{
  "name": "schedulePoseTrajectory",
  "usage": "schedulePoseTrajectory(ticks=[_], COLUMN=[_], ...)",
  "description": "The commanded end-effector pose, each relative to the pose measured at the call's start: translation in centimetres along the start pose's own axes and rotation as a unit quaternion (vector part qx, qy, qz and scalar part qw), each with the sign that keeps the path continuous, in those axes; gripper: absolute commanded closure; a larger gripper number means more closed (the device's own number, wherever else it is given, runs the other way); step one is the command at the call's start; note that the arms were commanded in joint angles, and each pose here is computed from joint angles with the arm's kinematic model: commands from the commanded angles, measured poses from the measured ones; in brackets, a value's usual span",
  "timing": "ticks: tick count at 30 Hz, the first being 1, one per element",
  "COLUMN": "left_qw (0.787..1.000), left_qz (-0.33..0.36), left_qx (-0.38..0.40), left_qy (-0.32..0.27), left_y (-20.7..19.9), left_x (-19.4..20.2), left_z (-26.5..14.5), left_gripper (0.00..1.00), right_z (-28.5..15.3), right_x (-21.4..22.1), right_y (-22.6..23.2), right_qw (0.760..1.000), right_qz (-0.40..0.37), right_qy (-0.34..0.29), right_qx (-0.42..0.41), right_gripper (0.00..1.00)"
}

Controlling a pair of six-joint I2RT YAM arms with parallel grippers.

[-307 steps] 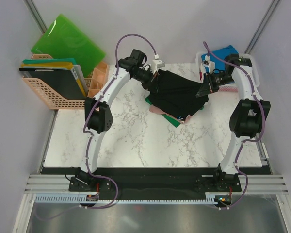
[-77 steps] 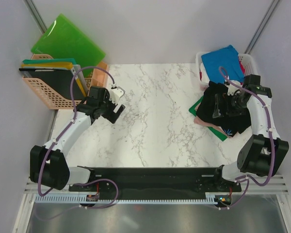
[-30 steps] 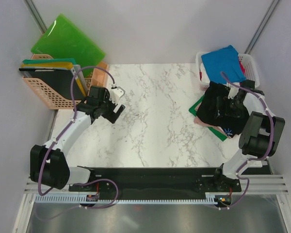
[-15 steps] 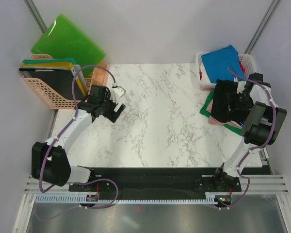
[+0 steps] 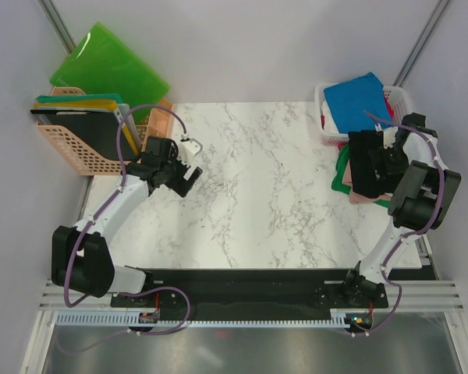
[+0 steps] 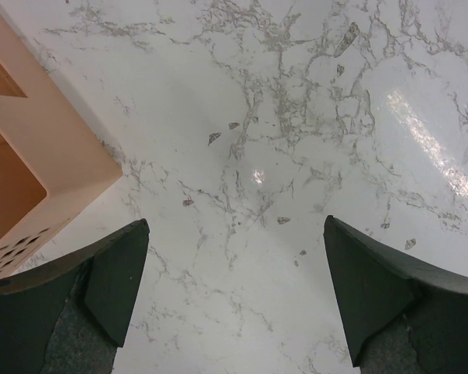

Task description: Fold and stack the t-shirts

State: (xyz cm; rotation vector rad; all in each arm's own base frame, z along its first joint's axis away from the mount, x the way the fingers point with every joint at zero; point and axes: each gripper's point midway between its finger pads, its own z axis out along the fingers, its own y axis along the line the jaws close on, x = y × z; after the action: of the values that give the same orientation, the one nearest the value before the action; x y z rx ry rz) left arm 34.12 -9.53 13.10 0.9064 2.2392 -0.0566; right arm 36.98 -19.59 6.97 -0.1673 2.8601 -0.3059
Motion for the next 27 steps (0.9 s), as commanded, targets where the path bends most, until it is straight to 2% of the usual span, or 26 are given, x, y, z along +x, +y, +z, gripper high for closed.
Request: schedulePoseTrajectory(ticks=[1,2,7,13,14,19,23,26,27], left_qw=[1.0,1.0,1.0,0.999,0.999,0.998,0.997,0.985,0.983], left_qz=[0.005,0.005,0.004,0.006,0.007,0.0,-0.048,-0.172,-0.177], left_qx=[-0.002,-0.003,0.0,-0.008,-0.01,-0.017,0.033,-0.013,-0.029], left_qy=[-0.027,-0.027,-0.031,-0.047,-0.05,-0.063,-0.042,-0.03,-0.03], left_y=[0.4,0.5,0.3,0.7,0.8,1.3,-0.1,1.0,1.5], left_x=[-1.7,-1.7,-1.8,-2.8,-3.0,-4.5,-5.5,-6.3,-6.1], left_z=[-0.9,-0.9,-1.1,-1.9,-2.1,-3.4,-4.9,-5.8,-6.2], left_gripper=[0.0,0.0,0.0,0.0,0.0,0.0,0.0,0.0,0.0], right_z=[-0.4,-0.5,-3.7,-16.0,-19.3,-26.9,-28.4,-26.8,-26.2], right_x=[-4.0,-2.9,-1.4,-3.7,-4.2,-4.8,-4.7,-4.4,-4.3], right_y=[-2.2,-1.3,1.7,3.4,3.2,4.6,6.1,7.5,7.6], right_qw=[0.994,0.996,0.994,0.973,0.966,0.94,0.932,0.936,0.937], right_qz=[-0.011,-0.015,-0.03,-0.031,-0.032,-0.031,0.02,0.071,0.08], right_qy=[-0.099,-0.082,-0.089,-0.215,-0.247,-0.331,-0.343,-0.303,-0.291], right_qx=[0.034,0.015,-0.052,-0.081,-0.07,-0.079,-0.115,-0.167,-0.174], right_gripper=[0.02,0.02,0.02,0.02,0.02,0.02,0.02,0.02,0.02])
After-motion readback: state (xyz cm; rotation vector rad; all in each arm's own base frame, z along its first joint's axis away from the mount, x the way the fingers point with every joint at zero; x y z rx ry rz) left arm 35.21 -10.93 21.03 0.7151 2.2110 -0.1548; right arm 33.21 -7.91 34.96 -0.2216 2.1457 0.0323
